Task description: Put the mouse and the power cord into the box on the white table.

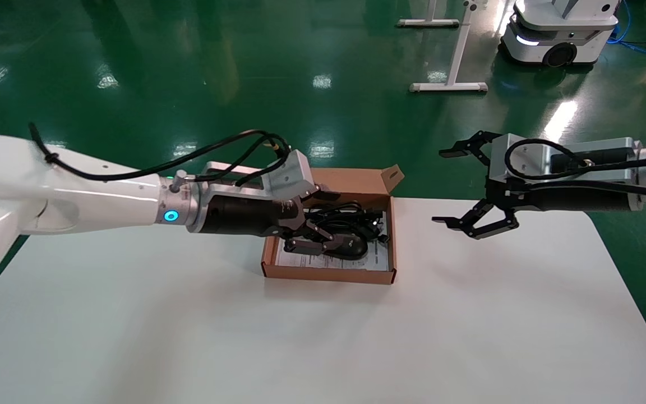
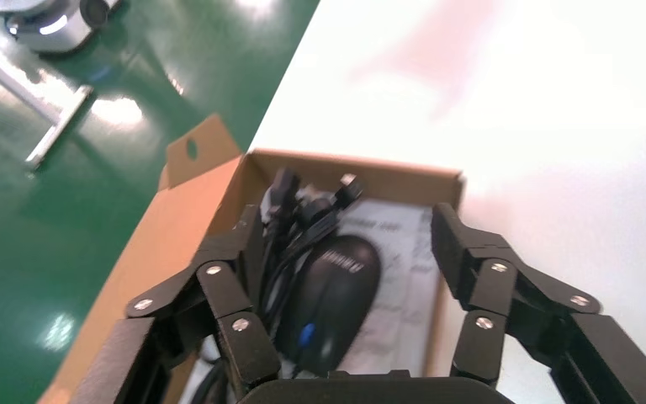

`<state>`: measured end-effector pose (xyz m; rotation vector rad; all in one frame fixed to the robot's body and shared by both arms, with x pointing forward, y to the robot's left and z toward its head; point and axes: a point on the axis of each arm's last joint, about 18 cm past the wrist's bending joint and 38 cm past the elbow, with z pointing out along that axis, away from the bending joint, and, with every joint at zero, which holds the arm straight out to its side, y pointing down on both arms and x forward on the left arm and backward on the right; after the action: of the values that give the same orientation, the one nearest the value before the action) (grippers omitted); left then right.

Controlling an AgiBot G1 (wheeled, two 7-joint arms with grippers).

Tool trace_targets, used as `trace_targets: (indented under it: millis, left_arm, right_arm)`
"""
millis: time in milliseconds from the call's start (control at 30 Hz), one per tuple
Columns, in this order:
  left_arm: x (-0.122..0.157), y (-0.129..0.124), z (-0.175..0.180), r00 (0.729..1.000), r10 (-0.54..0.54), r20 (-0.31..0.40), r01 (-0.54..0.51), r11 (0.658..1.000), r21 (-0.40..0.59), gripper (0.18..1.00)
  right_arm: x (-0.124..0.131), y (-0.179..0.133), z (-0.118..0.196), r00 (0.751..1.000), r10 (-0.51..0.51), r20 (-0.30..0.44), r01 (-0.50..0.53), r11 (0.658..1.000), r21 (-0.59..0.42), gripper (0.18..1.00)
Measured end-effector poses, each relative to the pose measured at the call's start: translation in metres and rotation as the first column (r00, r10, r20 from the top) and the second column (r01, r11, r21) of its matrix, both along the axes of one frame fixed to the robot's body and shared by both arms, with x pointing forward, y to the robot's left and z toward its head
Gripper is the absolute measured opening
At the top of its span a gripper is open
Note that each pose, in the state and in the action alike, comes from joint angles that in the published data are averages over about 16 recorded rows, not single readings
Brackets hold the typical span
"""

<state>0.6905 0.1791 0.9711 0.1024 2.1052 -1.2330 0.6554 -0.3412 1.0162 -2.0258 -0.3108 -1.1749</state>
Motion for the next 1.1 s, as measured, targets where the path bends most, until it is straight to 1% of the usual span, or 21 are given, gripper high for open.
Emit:
trace_targets:
  millis: [67, 200, 400, 600, 800, 1100]
  left_arm:
    - [-0.007, 0.004, -0.001, 1.0, -0.017, -0.012, 0.017, 0.999, -0.037, 0.67]
    - [-0.021, 0.014, -0.002, 0.998, -0.052, -0.031, 0.048, 0.993, -0.107, 0.767]
    - [-0.044, 0.03, -0.001, 0.994, -0.103, -0.045, 0.092, 0.976, -0.2, 0.875]
    - [-0.07, 0.049, 0.002, 0.988, -0.15, -0.045, 0.133, 0.953, -0.274, 0.947]
    - [-0.099, 0.068, 0.006, 0.98, -0.194, -0.034, 0.173, 0.929, -0.326, 0.987]
    - [-0.148, 0.095, 0.013, 0.967, -0.255, -0.01, 0.234, 0.901, -0.365, 1.0]
  right_arm:
    - [-0.004, 0.003, -0.002, 1.0, 0.016, -0.009, -0.016, 0.999, 0.035, 1.001]
    - [-0.012, 0.008, -0.006, 0.998, 0.05, -0.026, -0.047, 0.993, 0.104, 1.001]
    - [-0.028, 0.014, -0.01, 0.993, 0.105, -0.05, -0.093, 0.975, 0.2, 1.001]
    - [-0.048, 0.018, -0.013, 0.984, 0.165, -0.075, -0.137, 0.949, 0.284, 1.001]
    - [-0.072, 0.022, -0.016, 0.969, 0.227, -0.099, -0.178, 0.917, 0.356, 1.001]
    - [-0.112, 0.028, -0.019, 0.935, 0.324, -0.141, -0.234, 0.867, 0.44, 1.001]
